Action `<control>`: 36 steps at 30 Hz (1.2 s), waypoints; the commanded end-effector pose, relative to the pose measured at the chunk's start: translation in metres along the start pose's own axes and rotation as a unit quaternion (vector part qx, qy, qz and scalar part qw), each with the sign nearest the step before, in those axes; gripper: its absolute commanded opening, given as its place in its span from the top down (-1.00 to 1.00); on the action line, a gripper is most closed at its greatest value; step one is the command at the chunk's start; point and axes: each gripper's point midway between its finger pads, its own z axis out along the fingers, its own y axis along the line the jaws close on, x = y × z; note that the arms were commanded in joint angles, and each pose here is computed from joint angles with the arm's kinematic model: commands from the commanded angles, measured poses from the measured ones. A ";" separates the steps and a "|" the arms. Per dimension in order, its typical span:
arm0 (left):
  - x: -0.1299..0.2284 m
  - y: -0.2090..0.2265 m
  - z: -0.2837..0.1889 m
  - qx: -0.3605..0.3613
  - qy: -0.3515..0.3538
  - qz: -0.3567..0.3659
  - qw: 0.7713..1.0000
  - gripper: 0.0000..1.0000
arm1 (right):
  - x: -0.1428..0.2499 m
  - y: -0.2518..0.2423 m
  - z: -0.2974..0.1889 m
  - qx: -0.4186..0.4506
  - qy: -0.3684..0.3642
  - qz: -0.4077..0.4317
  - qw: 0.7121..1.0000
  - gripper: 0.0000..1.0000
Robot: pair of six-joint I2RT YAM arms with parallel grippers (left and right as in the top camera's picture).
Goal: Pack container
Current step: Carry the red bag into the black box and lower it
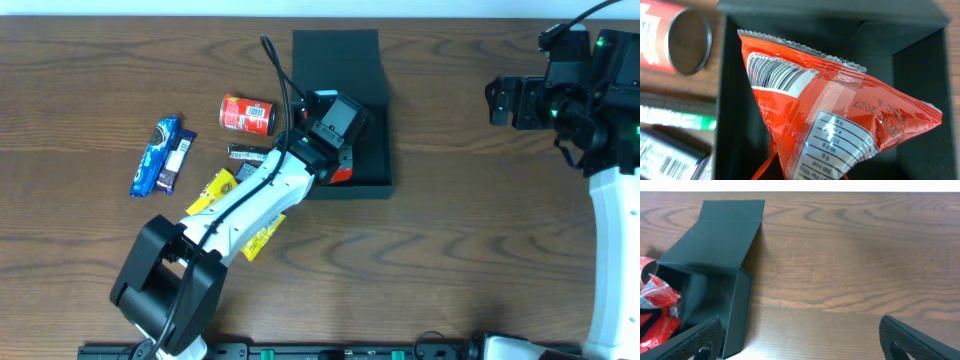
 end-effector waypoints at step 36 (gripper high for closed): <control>0.037 -0.004 0.052 -0.006 0.086 0.093 0.992 0.89 | -0.001 0.002 -0.006 -0.007 -0.003 0.010 1.000 -0.99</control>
